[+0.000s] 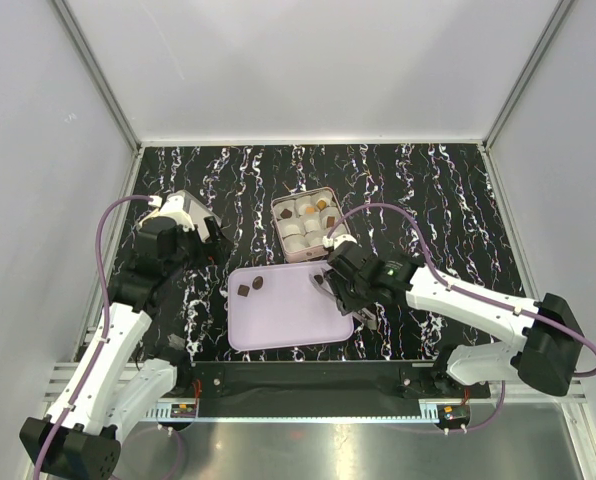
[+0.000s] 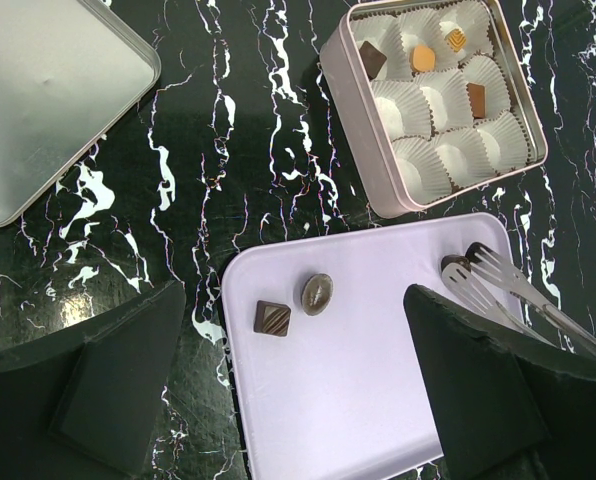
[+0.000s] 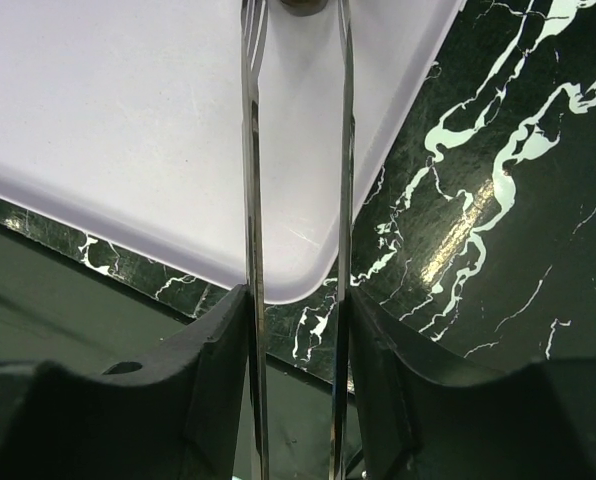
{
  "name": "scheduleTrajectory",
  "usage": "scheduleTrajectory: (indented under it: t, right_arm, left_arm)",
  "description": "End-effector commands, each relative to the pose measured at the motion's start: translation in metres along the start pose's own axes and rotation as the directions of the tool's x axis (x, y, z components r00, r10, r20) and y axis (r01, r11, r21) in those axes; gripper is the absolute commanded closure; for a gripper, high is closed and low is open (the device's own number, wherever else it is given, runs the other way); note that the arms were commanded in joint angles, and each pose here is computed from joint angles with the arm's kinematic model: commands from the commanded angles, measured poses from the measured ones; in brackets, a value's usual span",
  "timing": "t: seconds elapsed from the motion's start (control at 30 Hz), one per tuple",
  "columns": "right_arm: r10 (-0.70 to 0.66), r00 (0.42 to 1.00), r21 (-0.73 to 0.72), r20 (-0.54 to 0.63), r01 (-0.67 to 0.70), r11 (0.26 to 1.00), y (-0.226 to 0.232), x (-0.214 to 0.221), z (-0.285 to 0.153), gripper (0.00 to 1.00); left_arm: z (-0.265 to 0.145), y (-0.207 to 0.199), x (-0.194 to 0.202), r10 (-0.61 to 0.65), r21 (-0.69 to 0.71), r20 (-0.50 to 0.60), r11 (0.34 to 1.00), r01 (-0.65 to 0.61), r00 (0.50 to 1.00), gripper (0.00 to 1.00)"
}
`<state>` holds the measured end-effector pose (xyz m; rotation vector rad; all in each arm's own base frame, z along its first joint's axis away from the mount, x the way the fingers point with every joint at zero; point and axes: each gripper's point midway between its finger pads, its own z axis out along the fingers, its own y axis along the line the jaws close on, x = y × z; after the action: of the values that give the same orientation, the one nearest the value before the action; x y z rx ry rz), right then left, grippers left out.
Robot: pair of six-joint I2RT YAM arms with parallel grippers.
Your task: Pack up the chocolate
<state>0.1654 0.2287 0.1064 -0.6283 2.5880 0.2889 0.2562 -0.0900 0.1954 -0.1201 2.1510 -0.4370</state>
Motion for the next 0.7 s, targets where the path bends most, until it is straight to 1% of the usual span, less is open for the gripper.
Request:
scheduleTrajectory:
  t: [0.0,0.2,0.43,0.67]
  right_arm:
    - [0.017,0.999,-0.031,0.042,-0.016,0.999,0.006,-0.012,0.001,0.52]
    - [0.017,0.999,-0.033,0.029,-0.016,0.999,0.008,-0.010,0.003,0.55]
    - [0.010,1.000,-0.003,0.027,-0.010,1.000,0.002,-0.012,-0.001,0.60]
    - [0.010,0.996,-0.032,0.085,-0.008,0.999,0.008,-0.031,-0.025,0.62]
  left_arm:
    - [-0.003,-0.009,-0.019,-0.003,0.030,0.052,1.000,0.002,0.999,0.01]
    - [-0.003,-0.009,-0.019,-0.004,0.031,0.053,1.000,0.002,0.999,0.01]
    - [-0.003,-0.008,-0.019,-0.005,0.030,0.054,1.000,0.003,0.999,0.01]
    - [-0.004,-0.008,-0.018,-0.005,0.031,0.052,1.000,0.003,0.999,0.01]
